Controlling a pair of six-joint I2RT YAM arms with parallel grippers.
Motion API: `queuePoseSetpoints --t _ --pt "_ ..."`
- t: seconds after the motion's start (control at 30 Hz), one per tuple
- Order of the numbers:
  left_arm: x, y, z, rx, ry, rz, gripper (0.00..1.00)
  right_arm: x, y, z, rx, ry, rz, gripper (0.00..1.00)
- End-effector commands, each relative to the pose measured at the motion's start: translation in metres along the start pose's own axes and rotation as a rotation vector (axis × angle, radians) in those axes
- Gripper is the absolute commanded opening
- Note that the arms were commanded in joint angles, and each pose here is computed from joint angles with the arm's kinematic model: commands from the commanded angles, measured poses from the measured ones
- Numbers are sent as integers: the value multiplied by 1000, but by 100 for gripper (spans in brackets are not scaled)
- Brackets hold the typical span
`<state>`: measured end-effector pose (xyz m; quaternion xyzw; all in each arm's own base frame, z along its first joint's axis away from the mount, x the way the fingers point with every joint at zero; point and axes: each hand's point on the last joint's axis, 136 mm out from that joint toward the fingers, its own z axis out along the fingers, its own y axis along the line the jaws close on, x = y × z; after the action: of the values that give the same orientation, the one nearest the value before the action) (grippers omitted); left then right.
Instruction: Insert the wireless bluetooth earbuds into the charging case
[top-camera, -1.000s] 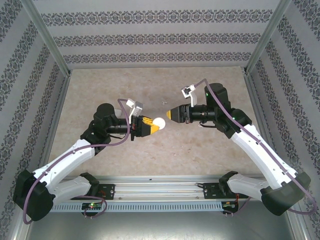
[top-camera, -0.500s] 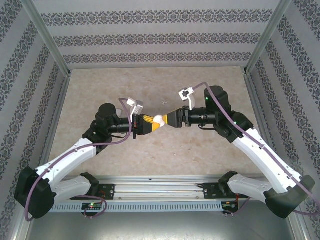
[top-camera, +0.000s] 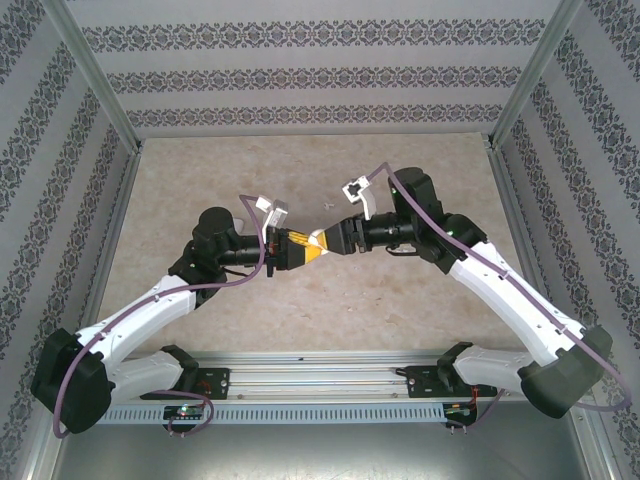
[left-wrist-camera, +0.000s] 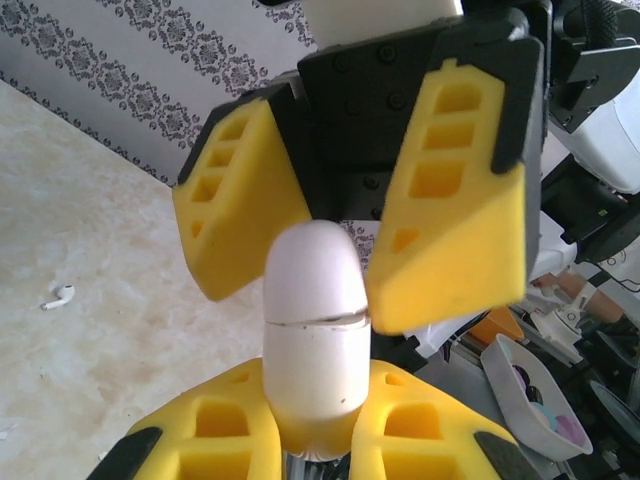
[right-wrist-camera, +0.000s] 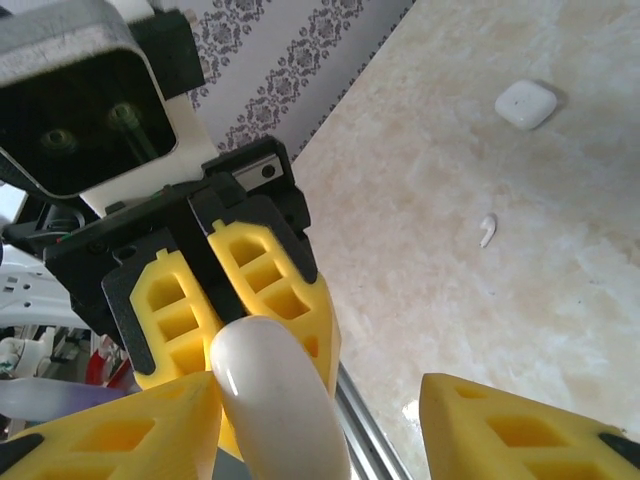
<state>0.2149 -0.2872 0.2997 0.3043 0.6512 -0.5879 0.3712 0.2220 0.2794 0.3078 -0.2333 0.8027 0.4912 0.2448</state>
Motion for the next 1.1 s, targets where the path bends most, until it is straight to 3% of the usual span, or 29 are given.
queuePoseSetpoints --t 0.0,0.43,0.87,1.07 --pt "-10 -22 -2 77 -29 68 0 -3 -20 -8 47 -36 52 52" --pt "-10 -20 -3 68 -45 63 0 -9 -20 -17 48 -83 93 52" --pt "-7 0 -9 -53 -62 46 0 -16 -2 -34 39 -134 80 55" --pt "-2 14 -17 -153 -57 46 0 -14 -30 -41 180 -168 179 55"
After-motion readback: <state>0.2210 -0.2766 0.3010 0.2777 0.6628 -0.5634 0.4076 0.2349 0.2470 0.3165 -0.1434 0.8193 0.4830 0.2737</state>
